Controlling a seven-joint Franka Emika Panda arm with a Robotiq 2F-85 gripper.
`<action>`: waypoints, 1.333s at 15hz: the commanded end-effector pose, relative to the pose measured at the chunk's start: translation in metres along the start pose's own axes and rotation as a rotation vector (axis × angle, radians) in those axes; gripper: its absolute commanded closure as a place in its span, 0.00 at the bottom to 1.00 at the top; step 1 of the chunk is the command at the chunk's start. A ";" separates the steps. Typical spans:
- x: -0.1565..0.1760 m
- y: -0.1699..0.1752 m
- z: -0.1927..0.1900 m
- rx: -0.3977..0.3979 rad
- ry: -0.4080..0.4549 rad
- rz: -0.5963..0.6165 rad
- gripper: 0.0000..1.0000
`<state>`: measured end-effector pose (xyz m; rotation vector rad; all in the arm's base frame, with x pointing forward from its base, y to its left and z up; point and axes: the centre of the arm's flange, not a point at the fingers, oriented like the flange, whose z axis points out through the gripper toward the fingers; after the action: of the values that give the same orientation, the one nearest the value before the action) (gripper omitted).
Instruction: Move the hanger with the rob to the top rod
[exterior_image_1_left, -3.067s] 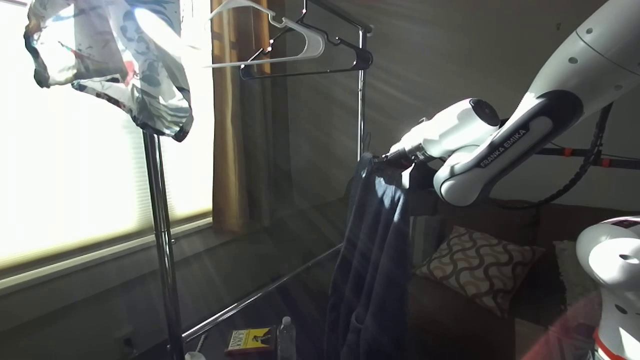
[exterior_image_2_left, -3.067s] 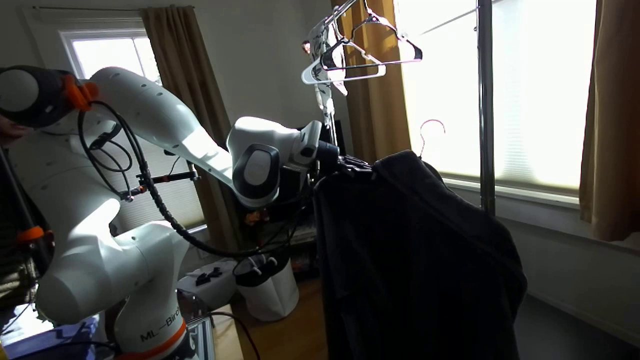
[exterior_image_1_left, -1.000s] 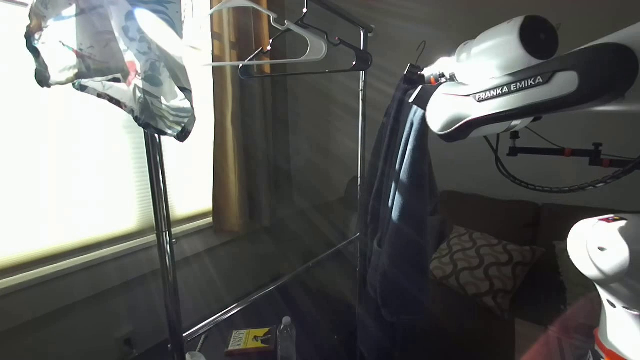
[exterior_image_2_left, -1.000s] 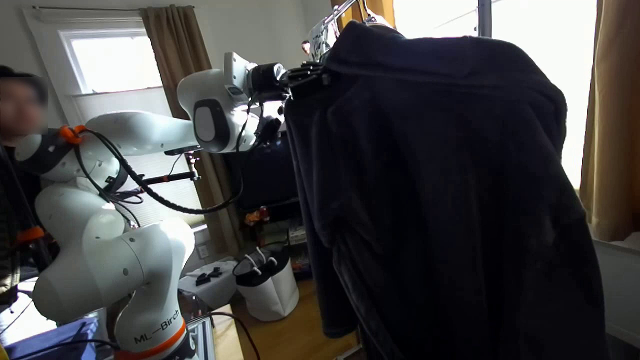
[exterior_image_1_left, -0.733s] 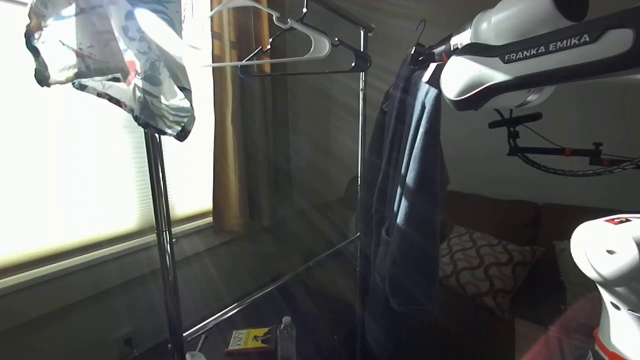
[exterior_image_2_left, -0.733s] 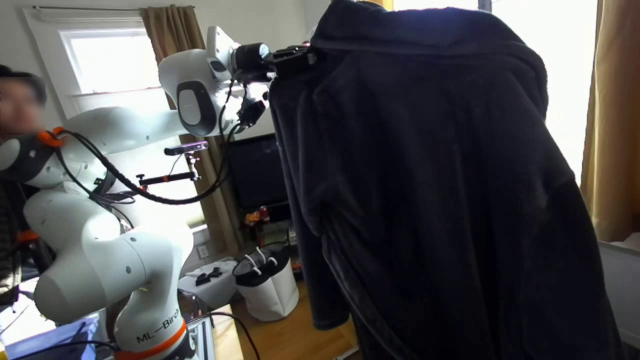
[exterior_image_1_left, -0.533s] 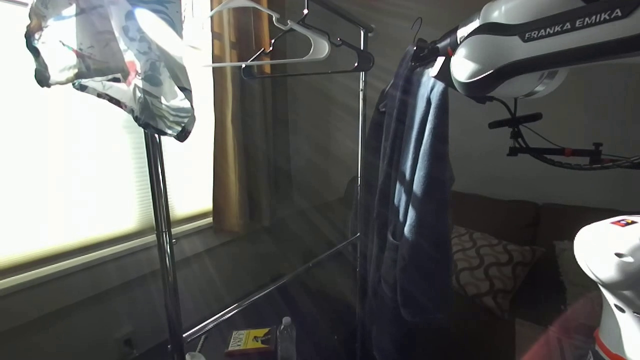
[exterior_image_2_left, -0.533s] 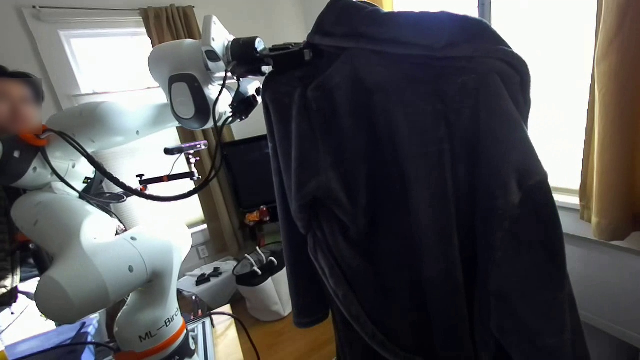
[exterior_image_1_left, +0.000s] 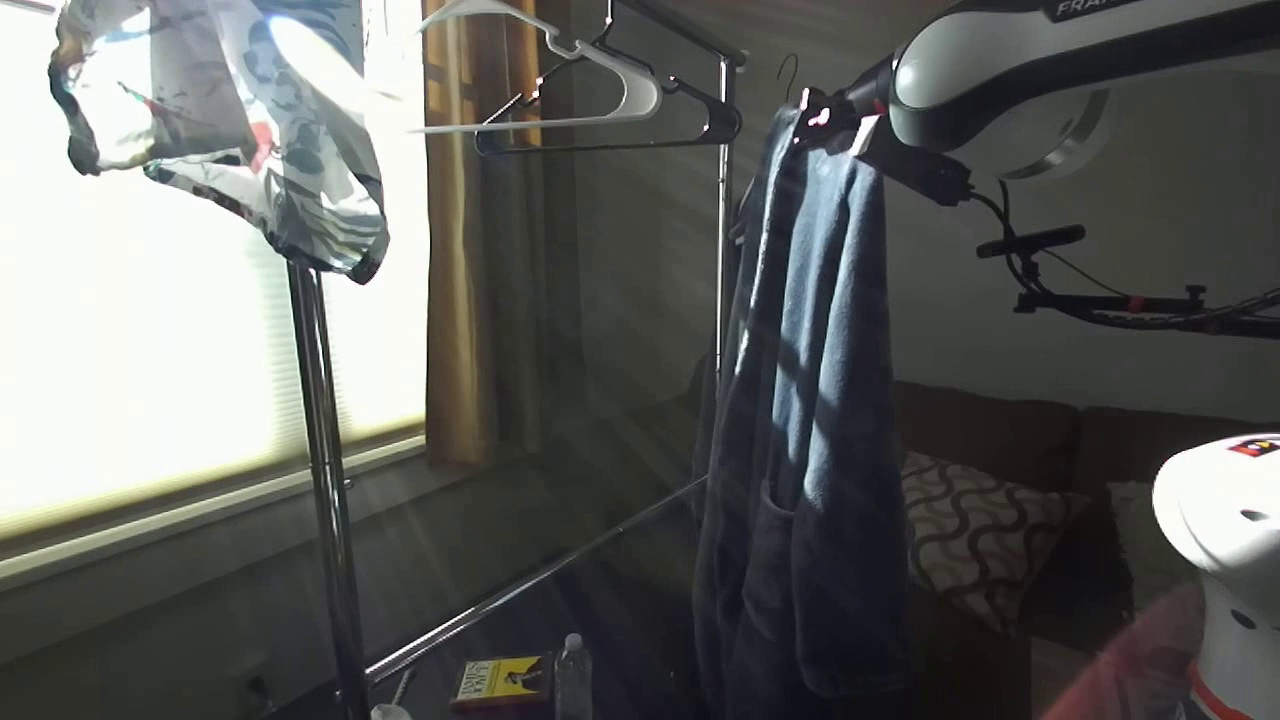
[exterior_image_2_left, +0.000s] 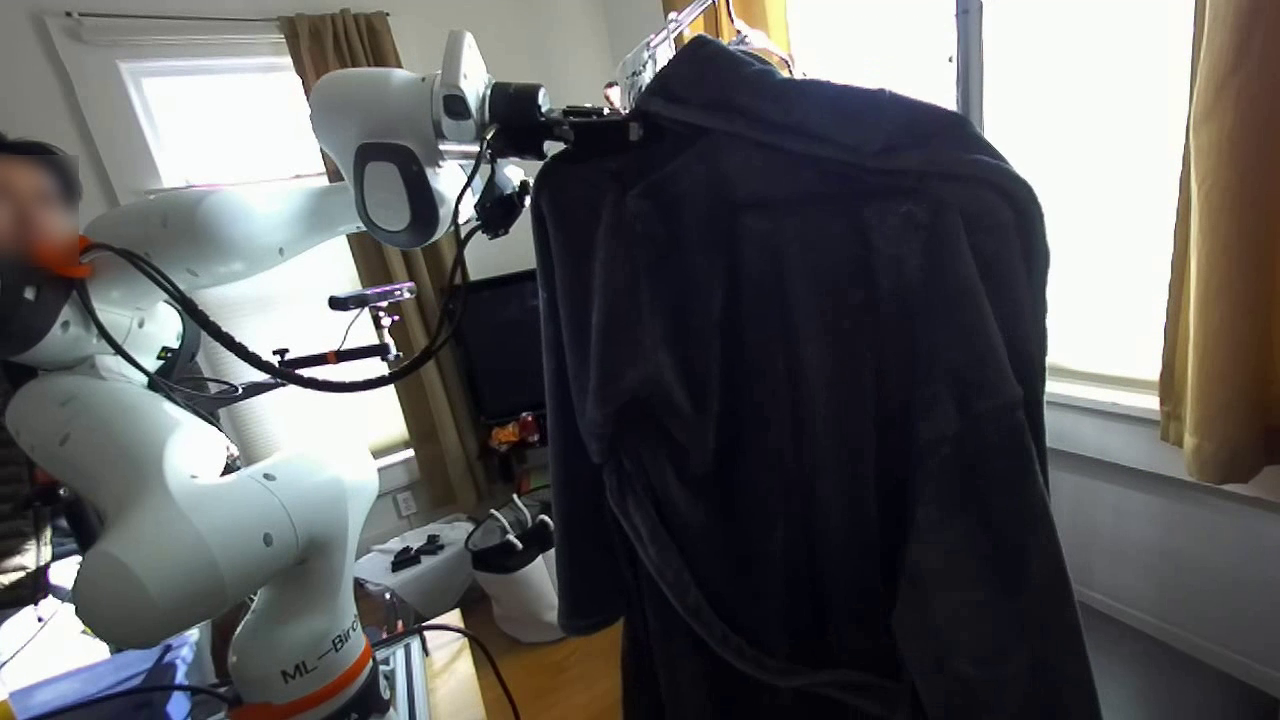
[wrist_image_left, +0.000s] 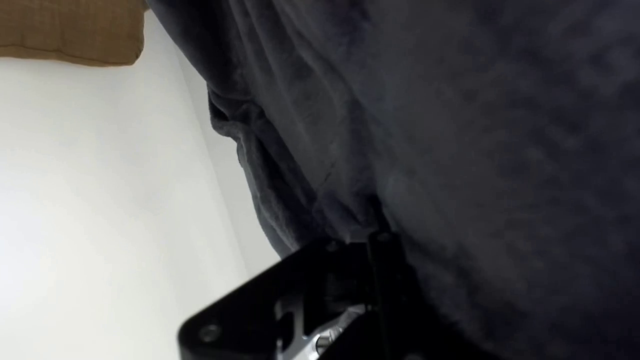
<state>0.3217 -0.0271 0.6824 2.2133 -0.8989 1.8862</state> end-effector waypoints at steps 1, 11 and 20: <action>0.031 -0.007 0.007 0.095 -0.084 -0.060 0.98; 0.027 -0.025 0.040 0.235 -0.270 -0.186 0.93; 0.111 0.030 0.112 0.332 -0.346 -0.339 0.98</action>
<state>0.3928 -0.0883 0.7030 2.7201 -0.4010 1.6022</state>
